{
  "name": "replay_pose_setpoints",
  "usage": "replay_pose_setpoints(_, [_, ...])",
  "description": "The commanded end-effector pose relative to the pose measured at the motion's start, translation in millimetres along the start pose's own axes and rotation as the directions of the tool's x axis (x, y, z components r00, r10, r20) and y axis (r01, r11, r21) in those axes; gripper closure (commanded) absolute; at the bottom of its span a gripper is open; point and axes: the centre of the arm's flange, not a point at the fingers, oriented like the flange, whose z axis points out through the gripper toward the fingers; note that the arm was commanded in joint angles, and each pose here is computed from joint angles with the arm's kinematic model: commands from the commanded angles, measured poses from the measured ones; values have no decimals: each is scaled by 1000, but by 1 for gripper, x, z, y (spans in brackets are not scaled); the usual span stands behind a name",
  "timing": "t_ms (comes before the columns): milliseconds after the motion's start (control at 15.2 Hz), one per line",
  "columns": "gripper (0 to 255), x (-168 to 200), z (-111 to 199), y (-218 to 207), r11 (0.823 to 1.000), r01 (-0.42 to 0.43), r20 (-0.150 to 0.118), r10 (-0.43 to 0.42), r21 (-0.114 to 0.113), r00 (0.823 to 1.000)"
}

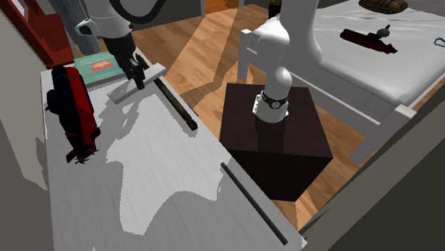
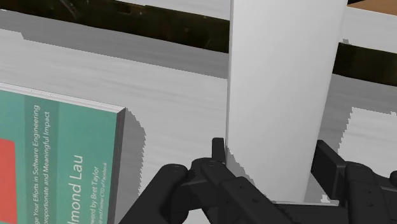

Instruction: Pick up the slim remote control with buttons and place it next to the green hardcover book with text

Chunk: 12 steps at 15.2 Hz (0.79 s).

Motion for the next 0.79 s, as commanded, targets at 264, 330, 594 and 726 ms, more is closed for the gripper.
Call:
replay_pose_setpoints(264, [255, 0, 3, 0, 1000, 0, 4, 0, 1, 1000])
replay_pose_setpoints(330, [255, 0, 3, 0, 1000, 0, 4, 0, 1, 1000])
replay_pose_setpoints(594, [0, 0, 4, -1, 1000, 0, 5, 0, 1, 1000])
replay_pose_setpoints(726, [0, 0, 3, 0, 1000, 0, 4, 0, 1, 1000])
